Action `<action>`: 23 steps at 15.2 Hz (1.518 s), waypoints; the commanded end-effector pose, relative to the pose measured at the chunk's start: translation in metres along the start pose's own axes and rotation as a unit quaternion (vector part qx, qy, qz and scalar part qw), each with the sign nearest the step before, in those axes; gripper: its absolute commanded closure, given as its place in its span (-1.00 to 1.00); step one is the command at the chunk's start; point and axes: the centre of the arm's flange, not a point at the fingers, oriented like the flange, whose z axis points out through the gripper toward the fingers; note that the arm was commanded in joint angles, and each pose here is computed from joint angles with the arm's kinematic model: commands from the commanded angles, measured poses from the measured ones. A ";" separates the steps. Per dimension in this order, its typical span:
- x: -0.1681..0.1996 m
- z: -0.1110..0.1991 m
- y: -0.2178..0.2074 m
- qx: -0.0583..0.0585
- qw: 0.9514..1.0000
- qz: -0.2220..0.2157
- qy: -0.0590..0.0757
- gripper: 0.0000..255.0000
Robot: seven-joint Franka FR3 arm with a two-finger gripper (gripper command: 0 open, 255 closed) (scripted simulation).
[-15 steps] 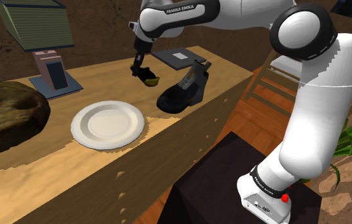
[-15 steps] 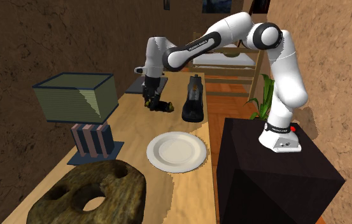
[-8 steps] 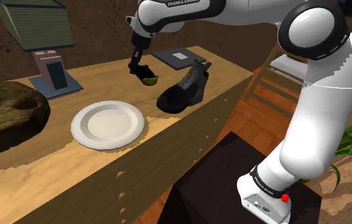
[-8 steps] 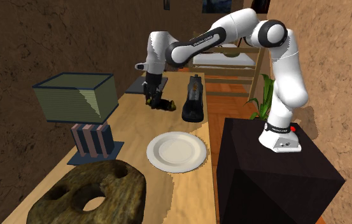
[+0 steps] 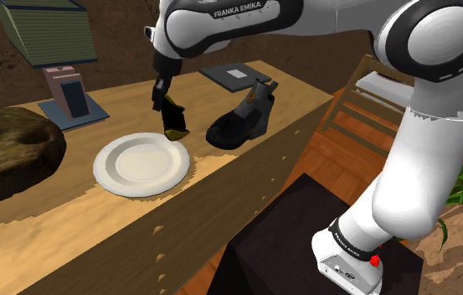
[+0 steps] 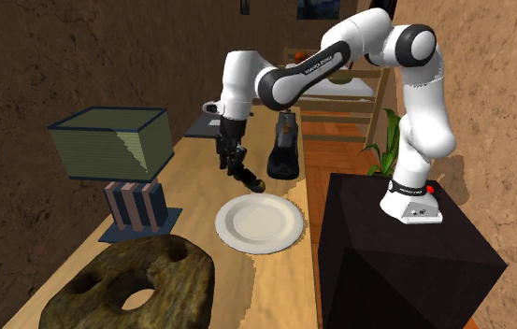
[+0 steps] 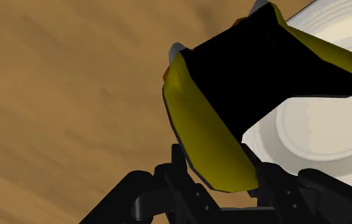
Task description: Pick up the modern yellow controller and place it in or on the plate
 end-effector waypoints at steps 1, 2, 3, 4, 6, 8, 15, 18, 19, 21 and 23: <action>0.010 0.003 -0.028 0.000 1.000 0.000 0.000 1.00; 0.014 0.004 -0.041 0.000 1.000 0.000 0.000 1.00; 0.019 0.005 -0.053 0.000 1.000 0.000 0.000 1.00; 0.023 0.006 -0.066 0.000 1.000 0.000 0.000 1.00; 0.031 0.008 -0.091 0.000 1.000 0.000 0.000 1.00; 0.039 0.010 -0.116 0.000 1.000 0.000 0.000 1.00; 0.041 0.037 -0.138 0.000 1.000 0.000 0.000 1.00; 0.038 0.053 -0.139 0.000 1.000 0.000 0.000 1.00; 0.037 0.058 -0.139 0.000 1.000 0.000 0.000 1.00; 0.035 0.068 -0.139 0.000 1.000 0.000 0.000 1.00; 0.033 0.076 -0.139 0.000 1.000 0.000 0.000 1.00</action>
